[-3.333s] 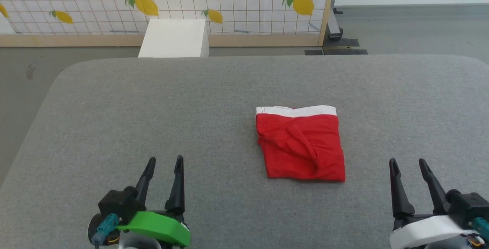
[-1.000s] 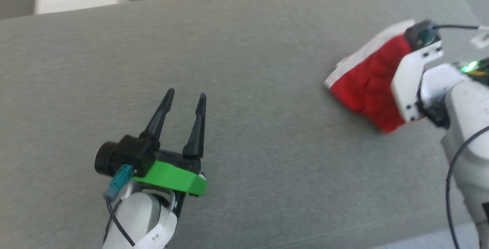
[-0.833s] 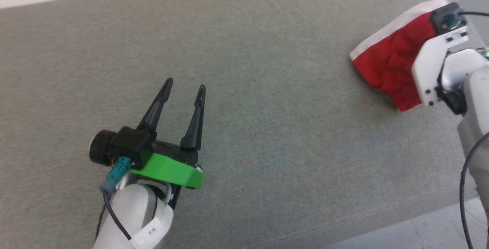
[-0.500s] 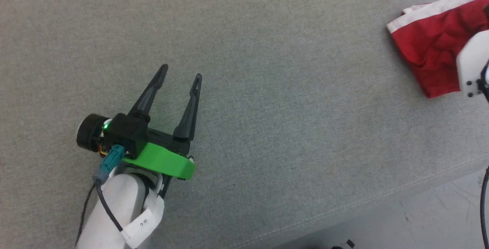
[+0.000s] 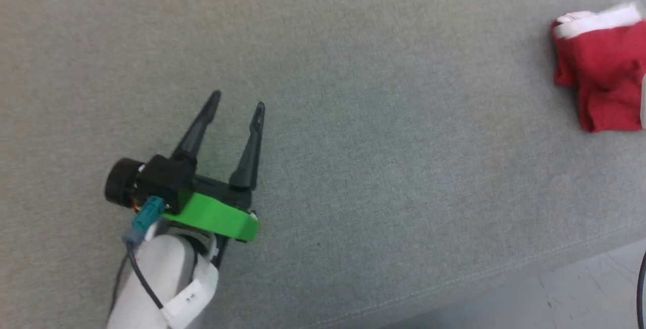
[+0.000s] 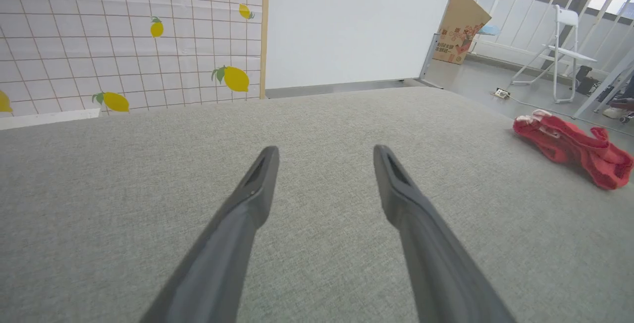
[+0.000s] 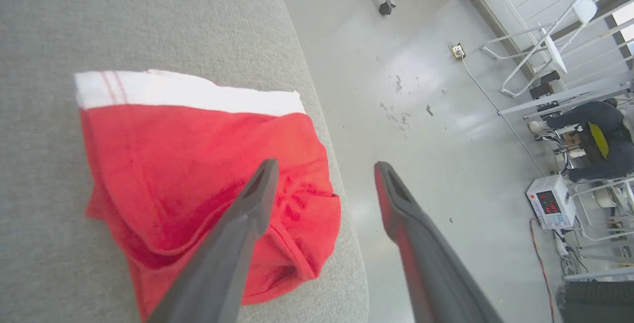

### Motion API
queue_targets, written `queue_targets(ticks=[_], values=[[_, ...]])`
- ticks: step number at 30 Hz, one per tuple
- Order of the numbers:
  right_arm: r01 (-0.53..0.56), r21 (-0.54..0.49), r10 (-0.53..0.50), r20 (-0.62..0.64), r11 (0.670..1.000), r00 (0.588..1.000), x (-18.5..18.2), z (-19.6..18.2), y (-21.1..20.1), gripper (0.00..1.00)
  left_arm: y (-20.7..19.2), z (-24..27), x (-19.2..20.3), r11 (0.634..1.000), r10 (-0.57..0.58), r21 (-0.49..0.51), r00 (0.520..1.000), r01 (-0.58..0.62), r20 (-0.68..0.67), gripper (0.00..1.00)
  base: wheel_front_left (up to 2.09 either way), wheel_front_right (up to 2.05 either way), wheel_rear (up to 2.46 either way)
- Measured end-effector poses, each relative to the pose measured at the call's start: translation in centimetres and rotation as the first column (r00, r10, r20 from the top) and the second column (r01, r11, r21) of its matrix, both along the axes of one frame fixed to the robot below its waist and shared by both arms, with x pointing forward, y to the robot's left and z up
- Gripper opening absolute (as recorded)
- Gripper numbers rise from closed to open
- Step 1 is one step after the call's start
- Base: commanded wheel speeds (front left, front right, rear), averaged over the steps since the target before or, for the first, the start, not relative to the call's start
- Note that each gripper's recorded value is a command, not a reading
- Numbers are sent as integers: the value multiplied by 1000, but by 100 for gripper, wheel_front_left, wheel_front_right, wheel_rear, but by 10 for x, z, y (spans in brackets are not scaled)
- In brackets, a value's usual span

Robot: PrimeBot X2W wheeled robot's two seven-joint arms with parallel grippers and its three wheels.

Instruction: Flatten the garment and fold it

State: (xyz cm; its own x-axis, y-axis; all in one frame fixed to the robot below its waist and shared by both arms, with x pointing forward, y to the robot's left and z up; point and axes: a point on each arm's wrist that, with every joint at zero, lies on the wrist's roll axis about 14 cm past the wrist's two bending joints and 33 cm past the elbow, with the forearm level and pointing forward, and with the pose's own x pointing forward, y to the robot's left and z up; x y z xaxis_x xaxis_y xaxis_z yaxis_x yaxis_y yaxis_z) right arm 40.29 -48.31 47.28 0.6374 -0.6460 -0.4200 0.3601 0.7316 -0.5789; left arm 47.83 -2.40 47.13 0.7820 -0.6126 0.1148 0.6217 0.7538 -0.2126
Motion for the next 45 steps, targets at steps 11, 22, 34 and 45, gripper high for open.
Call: queue_targets(ticks=[11, 22, 34, 45], values=[[-178, 93, 116, 460, 980, 880, 6, 30, 68, 100, 27, 12, -42, 994, 106, -13, 992, -107, -60, 100, 0, 0, 0], [-437, 98, 242, 716, 894, 655, -3, 58, 171, 100, 99, 39, -74, 947, 321, -19, 947, -322, -25, 100, 0, 0, 0], [-611, 45, 358, 776, 791, 520, -37, 76, 249, 100, 157, 62, -108, 877, 479, -45, 877, -478, 29, 100, 0, 0, 0], [-632, 89, 345, 776, 769, 528, -67, 64, 259, 100, 163, 60, -125, 868, 495, -47, 868, -494, 26, 100, 0, 0, 0]])
